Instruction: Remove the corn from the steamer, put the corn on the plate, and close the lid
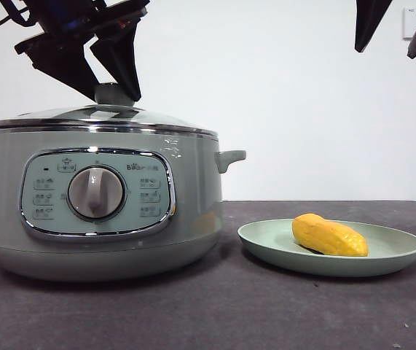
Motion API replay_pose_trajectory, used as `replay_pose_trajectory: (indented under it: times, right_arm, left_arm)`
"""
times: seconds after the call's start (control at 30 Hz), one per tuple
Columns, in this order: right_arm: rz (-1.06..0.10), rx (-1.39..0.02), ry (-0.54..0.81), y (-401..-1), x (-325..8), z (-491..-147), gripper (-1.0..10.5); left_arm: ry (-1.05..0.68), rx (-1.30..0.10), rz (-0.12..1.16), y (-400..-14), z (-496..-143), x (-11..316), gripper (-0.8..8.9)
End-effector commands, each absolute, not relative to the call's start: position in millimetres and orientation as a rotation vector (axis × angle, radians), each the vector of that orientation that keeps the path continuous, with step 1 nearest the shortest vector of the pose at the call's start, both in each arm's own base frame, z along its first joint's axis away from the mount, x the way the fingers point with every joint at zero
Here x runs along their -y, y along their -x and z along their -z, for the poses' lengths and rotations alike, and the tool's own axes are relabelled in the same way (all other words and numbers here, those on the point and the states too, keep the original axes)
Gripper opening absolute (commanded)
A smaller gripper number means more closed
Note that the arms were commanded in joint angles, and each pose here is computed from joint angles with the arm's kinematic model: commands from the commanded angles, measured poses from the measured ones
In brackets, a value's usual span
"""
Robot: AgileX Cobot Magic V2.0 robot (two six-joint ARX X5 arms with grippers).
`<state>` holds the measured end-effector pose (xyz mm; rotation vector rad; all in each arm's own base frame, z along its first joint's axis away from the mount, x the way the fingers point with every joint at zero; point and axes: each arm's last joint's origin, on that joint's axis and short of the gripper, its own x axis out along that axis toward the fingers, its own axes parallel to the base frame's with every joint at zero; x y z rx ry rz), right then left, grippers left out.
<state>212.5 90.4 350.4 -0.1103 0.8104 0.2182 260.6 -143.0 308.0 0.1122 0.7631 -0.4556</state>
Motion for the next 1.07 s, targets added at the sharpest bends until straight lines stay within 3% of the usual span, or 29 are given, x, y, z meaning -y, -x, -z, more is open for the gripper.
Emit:
replay_pose_trajectory:
  times: [0.03, 0.27, 0.3, 0.37, 0.4, 0.57, 0.73, 0.83, 0.9, 1.07]
  right_arm:
    - [-0.216, -0.809, 0.113, -213.0, -90.6, -349.3, 3.5]
    - [-0.217, -0.810, 0.113, -213.0, -90.6, -349.2, 3.5]
    - [-0.217, -0.809, 0.113, -213.0, -90.6, -349.3, 3.5]
    - [-0.218, -0.810, 0.114, -213.0, -90.6, -349.2, 3.5]
    - [-0.219, -0.811, 0.117, -212.9, -90.7, -349.1, 3.5]
    - [-0.236, -0.801, 0.152, -212.4, -90.5, -350.1, 3.5]
    - [-0.257, -0.728, 0.155, -195.1, -83.0, -364.8, 3.3]
    - [-0.265, -0.622, 0.125, -175.7, -74.3, -371.5, 0.6]
    - [-0.268, -0.539, 0.100, -162.8, -68.5, -362.4, -0.1]
    - [-0.269, -0.354, 0.001, -125.4, -51.9, -318.7, -0.1]
  left_arm:
    - [-0.086, -0.789, 0.520, -259.3, -305.4, 145.8, -0.09]
    - [-0.105, -0.781, 0.489, -260.2, -305.3, 144.3, 0.14]
    - [-0.109, -0.780, 0.479, -260.3, -305.3, 144.0, 1.00]
    - [-0.115, -0.778, 0.465, -260.5, -305.3, 143.6, 3.74]
    - [-0.117, -0.777, 0.458, -260.6, -305.3, 143.4, 4.23]
    - [-0.144, -0.738, 0.373, -258.9, -310.8, 139.4, 4.21]
    - [-0.098, -0.591, 0.396, -218.0, -355.7, 119.2, 3.82]
    - [-0.086, -0.524, 0.409, -183.3, -378.1, 102.2, -0.28]
    - [-0.098, -0.492, 0.367, -167.5, -384.5, 92.3, -0.08]
    - [-0.106, -0.378, 0.307, -135.6, -356.7, 77.3, -0.08]
